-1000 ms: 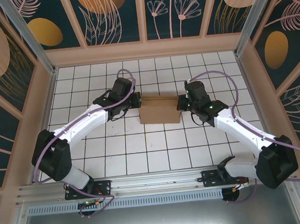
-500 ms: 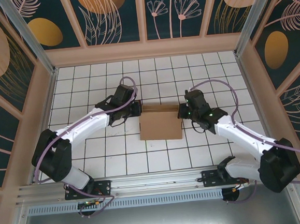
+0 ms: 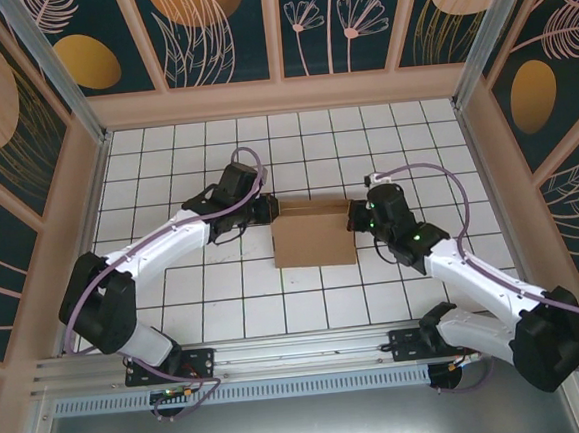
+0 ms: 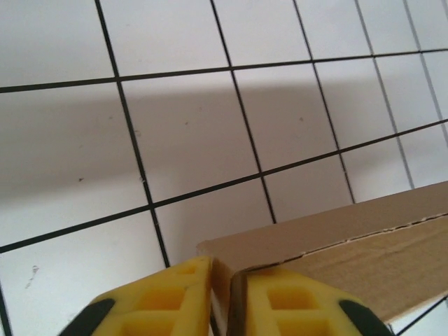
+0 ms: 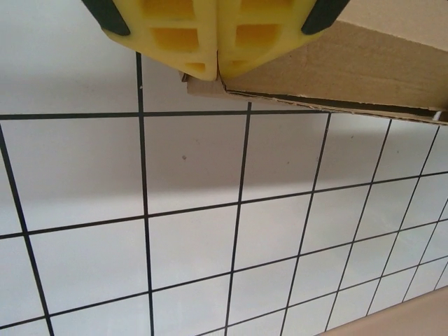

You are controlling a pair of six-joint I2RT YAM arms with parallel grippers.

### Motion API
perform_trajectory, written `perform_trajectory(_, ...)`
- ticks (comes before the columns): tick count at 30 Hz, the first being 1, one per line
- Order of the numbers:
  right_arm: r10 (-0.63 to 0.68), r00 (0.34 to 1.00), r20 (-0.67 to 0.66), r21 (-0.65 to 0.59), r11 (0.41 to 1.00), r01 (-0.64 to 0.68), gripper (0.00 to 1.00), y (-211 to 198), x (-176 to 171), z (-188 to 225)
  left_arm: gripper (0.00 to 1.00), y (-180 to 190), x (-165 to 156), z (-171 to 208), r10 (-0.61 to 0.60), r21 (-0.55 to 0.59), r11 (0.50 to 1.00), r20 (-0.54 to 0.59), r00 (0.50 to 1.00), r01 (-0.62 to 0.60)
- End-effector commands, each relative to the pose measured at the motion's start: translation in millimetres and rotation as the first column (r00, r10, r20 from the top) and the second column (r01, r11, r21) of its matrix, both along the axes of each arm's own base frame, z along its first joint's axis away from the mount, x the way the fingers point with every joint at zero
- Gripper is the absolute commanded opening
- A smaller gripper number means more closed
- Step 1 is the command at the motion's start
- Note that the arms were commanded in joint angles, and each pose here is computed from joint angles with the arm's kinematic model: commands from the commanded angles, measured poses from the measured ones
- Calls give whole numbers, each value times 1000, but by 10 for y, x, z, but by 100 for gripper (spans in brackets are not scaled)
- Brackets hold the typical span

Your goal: Fold the paper box

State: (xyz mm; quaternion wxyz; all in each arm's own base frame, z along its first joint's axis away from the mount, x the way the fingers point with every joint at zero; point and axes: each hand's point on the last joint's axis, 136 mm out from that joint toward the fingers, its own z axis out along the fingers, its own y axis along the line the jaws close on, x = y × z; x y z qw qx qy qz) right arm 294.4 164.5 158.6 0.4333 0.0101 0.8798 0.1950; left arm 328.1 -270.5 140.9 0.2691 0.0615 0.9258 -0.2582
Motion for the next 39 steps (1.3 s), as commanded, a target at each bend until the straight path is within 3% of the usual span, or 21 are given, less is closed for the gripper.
perform_trajectory(1,-19,991,135,17,1000,17,0,-25,65,200,21,-114,-35,186,-35,-73,997,37,999,37)
perform_trajectory(13,-37,970,240,3,999,38,0,-112,13,264,52,-163,-45,504,-48,-150,987,123,991,67)
perform_trajectory(21,-26,960,278,-42,998,39,0,-131,-25,206,73,-47,20,761,58,-203,979,181,982,-20)
perform_trajectory(28,-25,941,338,-60,997,48,0,-155,-78,233,74,74,87,693,205,-248,953,107,973,-173)
perform_trajectory(39,-18,931,365,-107,992,61,0,-137,-121,207,67,-50,-30,406,185,-313,931,-33,982,-186)
